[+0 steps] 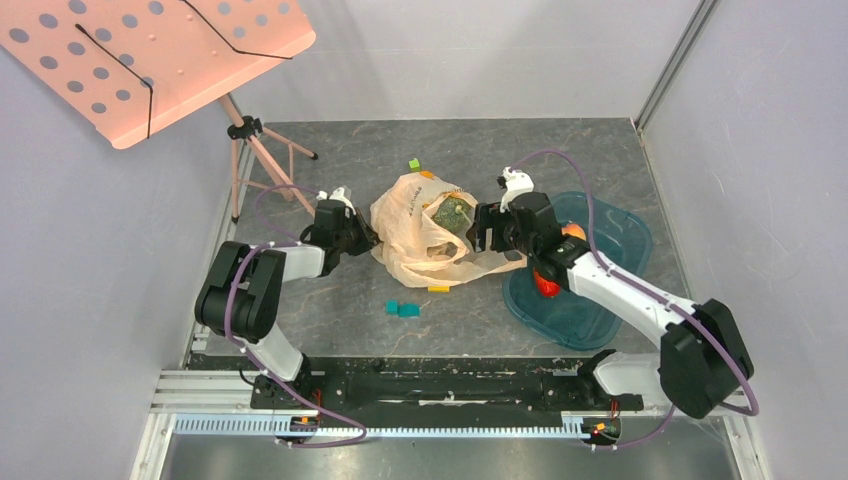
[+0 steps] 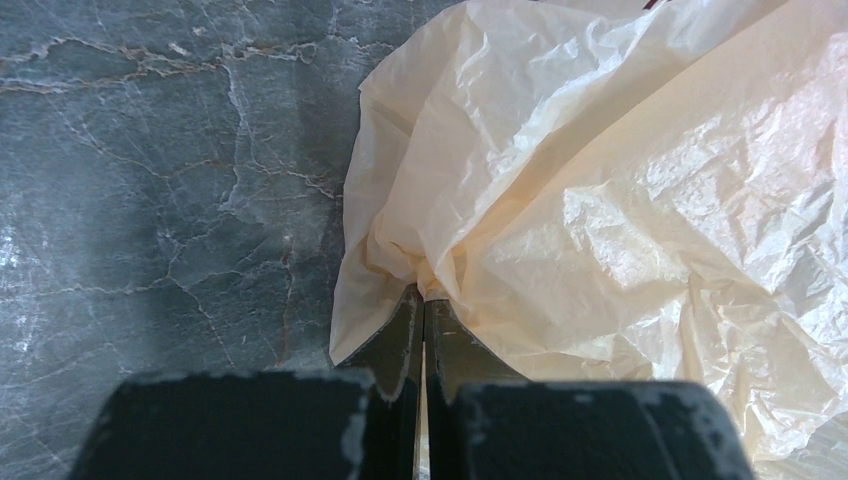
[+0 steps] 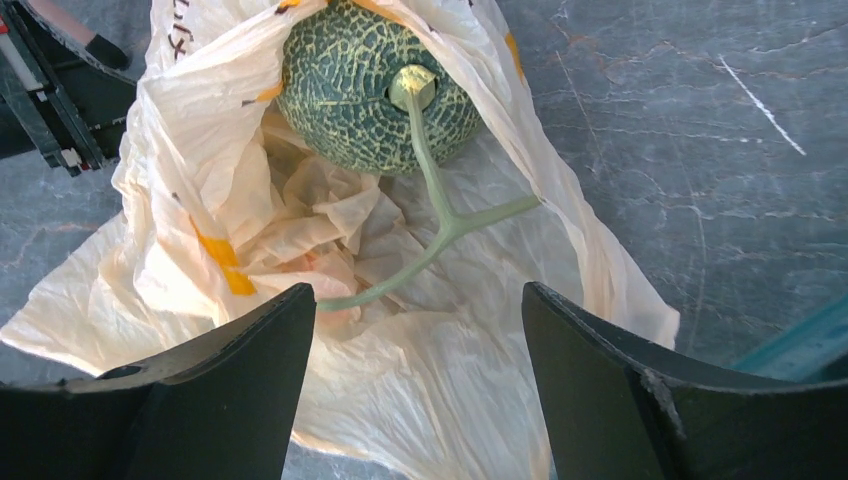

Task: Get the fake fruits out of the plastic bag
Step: Take out the fake fruit from the plastic bag.

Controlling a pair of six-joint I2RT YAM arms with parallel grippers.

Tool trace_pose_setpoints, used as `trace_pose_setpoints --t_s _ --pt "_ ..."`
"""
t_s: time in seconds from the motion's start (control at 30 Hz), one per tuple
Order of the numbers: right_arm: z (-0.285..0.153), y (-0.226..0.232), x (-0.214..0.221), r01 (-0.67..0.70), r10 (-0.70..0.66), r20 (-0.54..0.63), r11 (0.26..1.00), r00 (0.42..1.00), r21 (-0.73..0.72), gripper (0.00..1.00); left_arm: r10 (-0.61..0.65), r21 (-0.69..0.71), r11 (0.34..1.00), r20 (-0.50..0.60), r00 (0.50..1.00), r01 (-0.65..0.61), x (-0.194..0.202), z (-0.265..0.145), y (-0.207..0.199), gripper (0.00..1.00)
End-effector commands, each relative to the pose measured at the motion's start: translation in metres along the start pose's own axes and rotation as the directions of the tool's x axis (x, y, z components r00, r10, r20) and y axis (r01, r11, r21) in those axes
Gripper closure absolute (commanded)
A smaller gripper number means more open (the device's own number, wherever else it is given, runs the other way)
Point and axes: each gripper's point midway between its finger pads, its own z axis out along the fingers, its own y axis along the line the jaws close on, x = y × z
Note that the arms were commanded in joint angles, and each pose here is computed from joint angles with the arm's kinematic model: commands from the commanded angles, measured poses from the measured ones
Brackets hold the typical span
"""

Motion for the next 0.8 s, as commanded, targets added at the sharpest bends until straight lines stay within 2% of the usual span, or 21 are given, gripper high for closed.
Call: trace_pose_setpoints --t_s 0.0,0.1,0.33,0.77 --pt "0.012 0.015 -0.029 -0.075 0.082 0.068 0.993 0.994 -0.094 0.22 -0.031 0.049 0.998 0.038 0.999 0.029 -0.015 0.001 -0.013 0.98" --pt "0.021 0.018 -0.026 -0.125 0.132 0.05 0.983 0.99 -0.135 0.22 -0.031 0.049 0.998 0.037 0.999 0.03 -0.015 0.001 -0.013 0.98" --pt "0.034 0.014 -0.019 -0.212 0.217 0.027 0.969 0.976 -0.124 0.24 -0.029 0.052 0.998 0.035 0.999 0.027 -0.014 0.001 -0.013 0.98" --pt "0.05 0.003 0.005 -0.256 0.254 -0.03 0.965 0.967 -0.064 0.33 -0.036 0.061 0.998 0.031 0.999 0.034 -0.015 0.002 -0.014 0.98"
